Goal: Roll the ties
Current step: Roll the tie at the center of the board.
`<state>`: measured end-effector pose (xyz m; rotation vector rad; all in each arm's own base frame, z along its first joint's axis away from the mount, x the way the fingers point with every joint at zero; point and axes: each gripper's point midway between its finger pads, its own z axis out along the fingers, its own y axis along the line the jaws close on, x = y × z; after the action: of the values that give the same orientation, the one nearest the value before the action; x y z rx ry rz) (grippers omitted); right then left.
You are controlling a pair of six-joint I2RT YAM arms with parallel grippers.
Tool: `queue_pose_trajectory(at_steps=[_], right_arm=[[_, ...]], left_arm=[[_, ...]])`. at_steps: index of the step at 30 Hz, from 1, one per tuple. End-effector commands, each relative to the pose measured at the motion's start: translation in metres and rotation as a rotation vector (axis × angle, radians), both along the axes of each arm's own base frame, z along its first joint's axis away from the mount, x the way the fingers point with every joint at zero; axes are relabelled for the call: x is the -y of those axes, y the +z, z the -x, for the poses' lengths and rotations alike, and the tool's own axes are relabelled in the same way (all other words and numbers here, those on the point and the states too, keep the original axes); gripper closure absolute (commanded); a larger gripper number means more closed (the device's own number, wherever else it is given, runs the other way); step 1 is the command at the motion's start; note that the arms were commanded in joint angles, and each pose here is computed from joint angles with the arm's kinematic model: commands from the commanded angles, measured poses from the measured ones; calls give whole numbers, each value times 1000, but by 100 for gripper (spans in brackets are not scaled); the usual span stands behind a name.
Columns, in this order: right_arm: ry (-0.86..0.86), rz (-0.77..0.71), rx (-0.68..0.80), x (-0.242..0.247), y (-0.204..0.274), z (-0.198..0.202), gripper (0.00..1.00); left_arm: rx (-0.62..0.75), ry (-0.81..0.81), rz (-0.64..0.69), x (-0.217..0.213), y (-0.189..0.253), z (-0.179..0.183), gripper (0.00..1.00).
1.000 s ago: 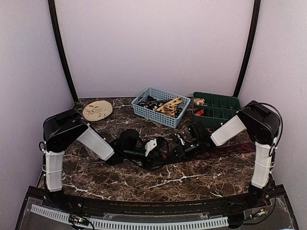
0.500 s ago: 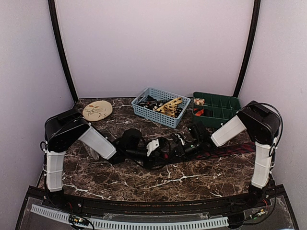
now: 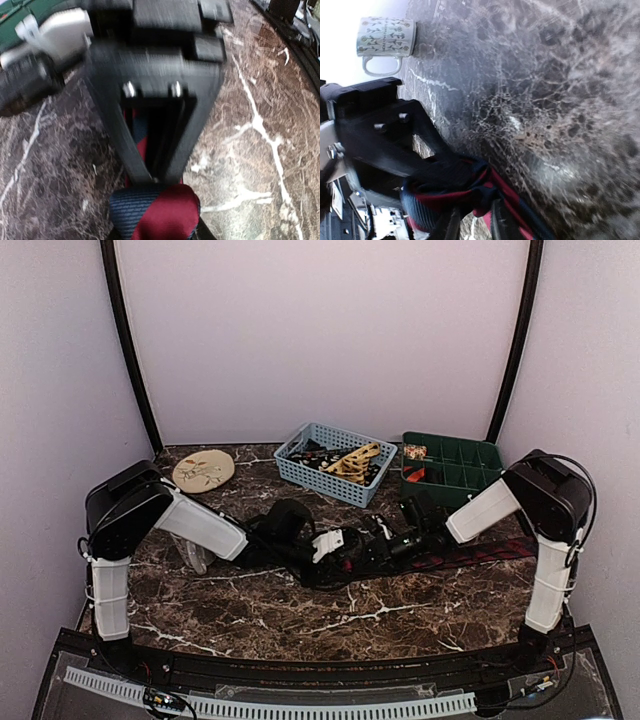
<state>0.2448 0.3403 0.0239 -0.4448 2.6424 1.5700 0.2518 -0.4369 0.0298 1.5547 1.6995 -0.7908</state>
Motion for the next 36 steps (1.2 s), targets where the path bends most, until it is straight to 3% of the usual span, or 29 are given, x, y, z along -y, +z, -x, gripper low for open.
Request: queue_pose_trajectory(at_steps=[1,7,19,27,29,33,36], right_arm=[[-35,75,-12,20,-10,2,73],[-46,40,23,21,17,-5,53],[-28,-15,43,8,47,-2,54],[8,-7,34,-9,40,0,64],[12,13,24,-9,31,1,71],[1,53,7,-2,18,5,97],[-2,77,5,5,11,9,100]], left_arm=[[-150,12,-349,-58,-77,36,84],[-156,3,-370,-59,-77,37,84],[-164,-13,-387,-59,-80,38,84],[-163,-14,-391,-60,-81,38,83],[-162,-15,-393,-60,-81,38,82],[-158,-9,-394,-60,-79,37,80],[-158,4,-380,-58,-75,33,74]])
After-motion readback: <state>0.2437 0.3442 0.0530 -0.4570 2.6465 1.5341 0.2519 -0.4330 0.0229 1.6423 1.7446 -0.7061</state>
